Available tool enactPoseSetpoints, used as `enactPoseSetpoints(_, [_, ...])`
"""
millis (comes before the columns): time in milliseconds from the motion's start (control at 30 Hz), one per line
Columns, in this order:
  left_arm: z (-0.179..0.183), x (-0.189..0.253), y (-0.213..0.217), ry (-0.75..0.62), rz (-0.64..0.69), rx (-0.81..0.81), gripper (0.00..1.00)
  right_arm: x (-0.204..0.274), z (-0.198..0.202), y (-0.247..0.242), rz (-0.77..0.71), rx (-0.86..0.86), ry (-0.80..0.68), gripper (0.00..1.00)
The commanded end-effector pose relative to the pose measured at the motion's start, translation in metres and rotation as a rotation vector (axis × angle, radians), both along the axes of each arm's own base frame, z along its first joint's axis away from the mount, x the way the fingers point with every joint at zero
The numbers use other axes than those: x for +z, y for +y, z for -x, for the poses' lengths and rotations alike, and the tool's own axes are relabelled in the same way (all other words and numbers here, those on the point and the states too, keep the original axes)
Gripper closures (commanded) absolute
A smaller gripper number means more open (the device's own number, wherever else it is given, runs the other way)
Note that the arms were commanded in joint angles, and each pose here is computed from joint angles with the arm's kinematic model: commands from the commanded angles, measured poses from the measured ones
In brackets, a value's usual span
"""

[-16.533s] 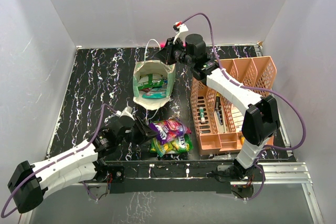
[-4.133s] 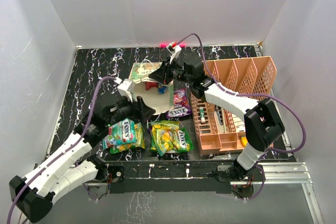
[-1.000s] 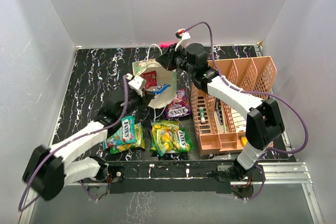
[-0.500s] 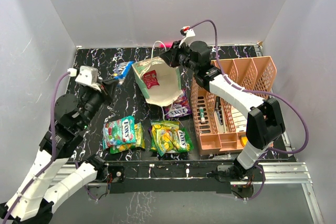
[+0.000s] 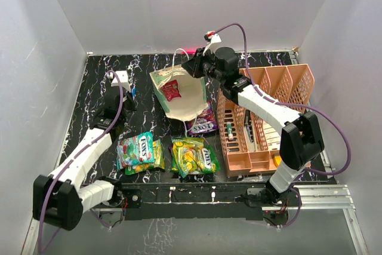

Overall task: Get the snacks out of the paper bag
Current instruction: Place the snack at the center of the board, then take out the snack from the paper bag.

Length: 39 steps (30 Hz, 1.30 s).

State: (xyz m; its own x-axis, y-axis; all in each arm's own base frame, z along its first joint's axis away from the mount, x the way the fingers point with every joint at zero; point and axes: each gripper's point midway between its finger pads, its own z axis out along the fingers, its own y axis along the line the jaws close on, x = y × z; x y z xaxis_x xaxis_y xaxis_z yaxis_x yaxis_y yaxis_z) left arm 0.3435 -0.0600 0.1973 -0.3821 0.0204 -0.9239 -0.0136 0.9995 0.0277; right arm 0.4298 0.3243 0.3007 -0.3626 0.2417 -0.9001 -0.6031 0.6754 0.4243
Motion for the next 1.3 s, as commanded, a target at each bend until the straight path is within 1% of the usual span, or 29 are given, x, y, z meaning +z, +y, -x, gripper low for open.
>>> enactPoseSetpoints(0, [-0.016,-0.029,-0.01,0.019,0.137,-0.014,1.0,0.049,0.003,-0.007,-0.053,-0.009,-0.106,0.93])
enactPoseSetpoints(33, [-0.012,-0.043,-0.013,0.038,0.137,-0.039,1.0,0.051,0.004,-0.006,-0.057,-0.004,-0.107,0.93])
enactPoseSetpoints(133, [-0.004,-0.059,-0.021,0.044,0.156,-0.089,1.0,0.05,0.004,-0.006,-0.058,-0.001,-0.107,0.93])
enactPoseSetpoints(200, [0.002,-0.074,-0.022,0.069,0.145,-0.111,1.0,0.049,0.003,-0.006,-0.059,-0.002,-0.107,0.93])
enactPoseSetpoints(300, [0.012,-0.099,-0.017,0.144,0.11,-0.106,1.0,0.047,0.003,-0.005,-0.059,0.001,-0.103,0.93])
enactPoseSetpoints(367, [0.017,-0.107,-0.019,0.154,0.106,-0.129,1.0,0.046,0.003,-0.004,-0.061,0.004,-0.099,0.93])
enactPoseSetpoints(467, [0.022,-0.115,-0.019,0.184,0.135,-0.106,1.0,0.046,0.004,-0.003,-0.072,0.007,-0.096,0.93])
enactPoseSetpoints(500, [0.024,-0.118,-0.016,0.205,0.153,-0.068,1.0,0.046,0.004,-0.002,-0.075,0.011,-0.095,0.93])
enactPoseSetpoints(567, [0.03,-0.115,-0.009,0.222,0.19,0.009,0.72,0.046,0.006,-0.001,-0.079,0.02,-0.092,0.93])
enactPoseSetpoints(600, [0.032,-0.107,-0.009,0.207,0.206,0.012,0.58,0.046,0.006,-0.001,-0.079,0.022,-0.09,0.93])
enactPoseSetpoints(633, [0.034,-0.096,-0.011,0.184,0.224,0.001,0.49,0.047,0.007,-0.001,-0.08,0.023,-0.091,0.93])
enactPoseSetpoints(667, [0.036,-0.078,-0.015,0.136,0.245,-0.028,0.47,0.047,0.007,-0.001,-0.081,0.024,-0.092,0.93])
enactPoseSetpoints(733, [0.041,-0.051,-0.019,0.084,0.264,-0.067,0.47,0.047,0.01,0.001,-0.084,0.041,-0.091,0.93])
enactPoseSetpoints(800, [0.047,-0.026,-0.027,0.049,0.294,-0.124,0.51,0.046,0.013,0.005,-0.089,0.077,-0.088,0.93])
enactPoseSetpoints(867, [0.056,-0.006,-0.04,0.02,0.36,-0.185,0.55,0.045,0.018,0.012,-0.096,0.122,-0.084,0.93])
enactPoseSetpoints(1000, [0.076,0.029,-0.077,-0.047,0.52,-0.379,0.66,0.046,0.029,0.028,-0.103,0.193,-0.092,0.93])
enactPoseSetpoints(1067, [0.083,0.038,-0.092,-0.066,0.557,-0.443,0.7,0.047,0.037,0.04,-0.107,0.212,-0.098,0.93])
enactPoseSetpoints(1133, [0.091,0.039,-0.106,-0.084,0.547,-0.483,0.71,0.046,0.046,0.054,-0.111,0.237,-0.099,0.93])
enactPoseSetpoints(1200, [0.098,0.037,-0.117,-0.109,0.502,-0.501,0.71,0.045,0.048,0.061,-0.112,0.241,-0.097,0.93])
enactPoseSetpoints(1267, [0.111,0.037,-0.136,-0.118,0.462,-0.56,0.7,0.042,0.047,0.063,-0.11,0.239,-0.086,0.93])
